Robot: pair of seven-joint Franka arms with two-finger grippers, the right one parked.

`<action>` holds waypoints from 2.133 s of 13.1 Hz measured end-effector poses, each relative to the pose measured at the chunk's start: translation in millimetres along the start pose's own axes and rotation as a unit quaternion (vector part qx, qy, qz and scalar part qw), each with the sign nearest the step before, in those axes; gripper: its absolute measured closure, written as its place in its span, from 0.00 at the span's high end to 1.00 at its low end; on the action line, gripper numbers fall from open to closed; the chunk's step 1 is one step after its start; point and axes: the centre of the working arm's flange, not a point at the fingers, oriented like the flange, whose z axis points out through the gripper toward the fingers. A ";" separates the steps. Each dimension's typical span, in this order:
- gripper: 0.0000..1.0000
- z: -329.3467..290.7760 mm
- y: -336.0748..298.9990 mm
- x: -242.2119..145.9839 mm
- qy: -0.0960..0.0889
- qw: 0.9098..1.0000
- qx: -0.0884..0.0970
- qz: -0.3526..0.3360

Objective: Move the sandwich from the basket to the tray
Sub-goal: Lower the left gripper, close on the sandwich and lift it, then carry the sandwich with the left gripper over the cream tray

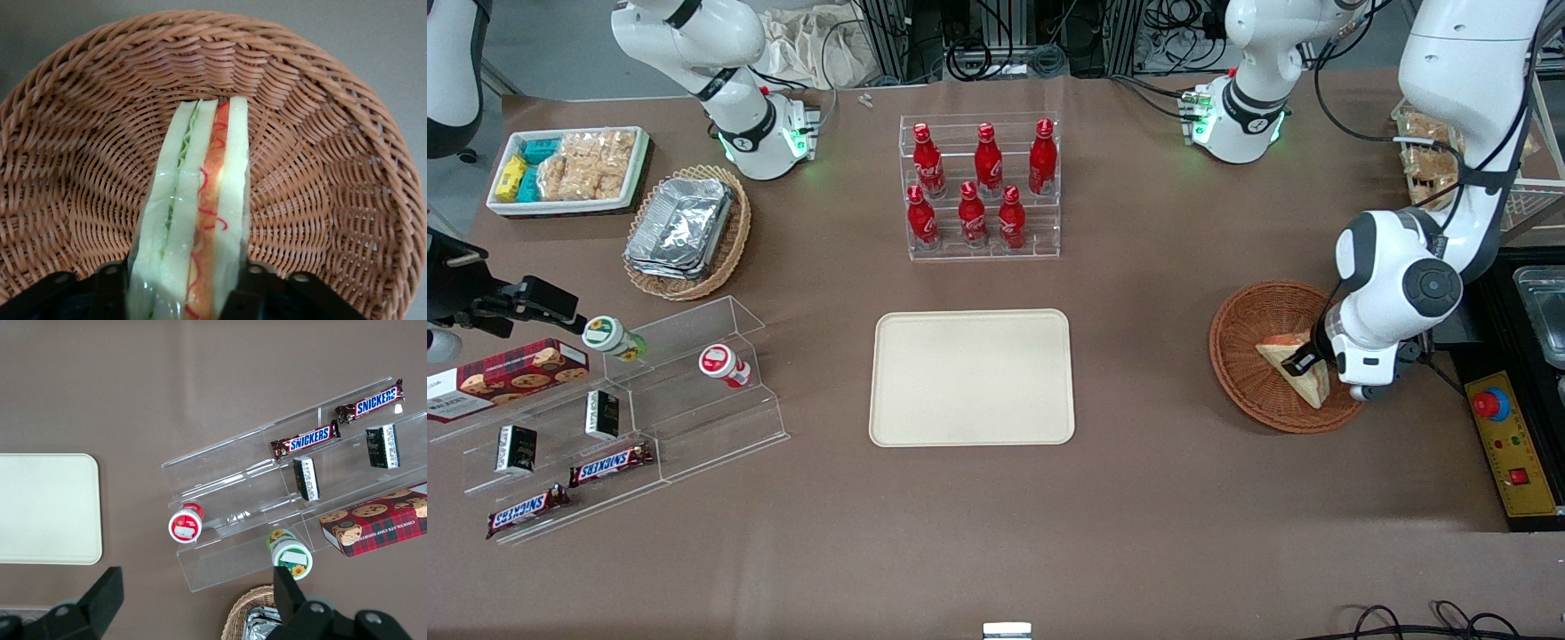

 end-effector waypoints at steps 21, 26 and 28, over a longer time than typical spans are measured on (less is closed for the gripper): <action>0.17 -265.8 209.5 -173.4 -0.038 0.960 0.004 0.276; 0.17 -150.0 304.8 -252.9 -0.051 0.942 -0.056 0.328; 0.17 -99.2 323.4 -272.5 -0.035 0.940 -0.045 0.337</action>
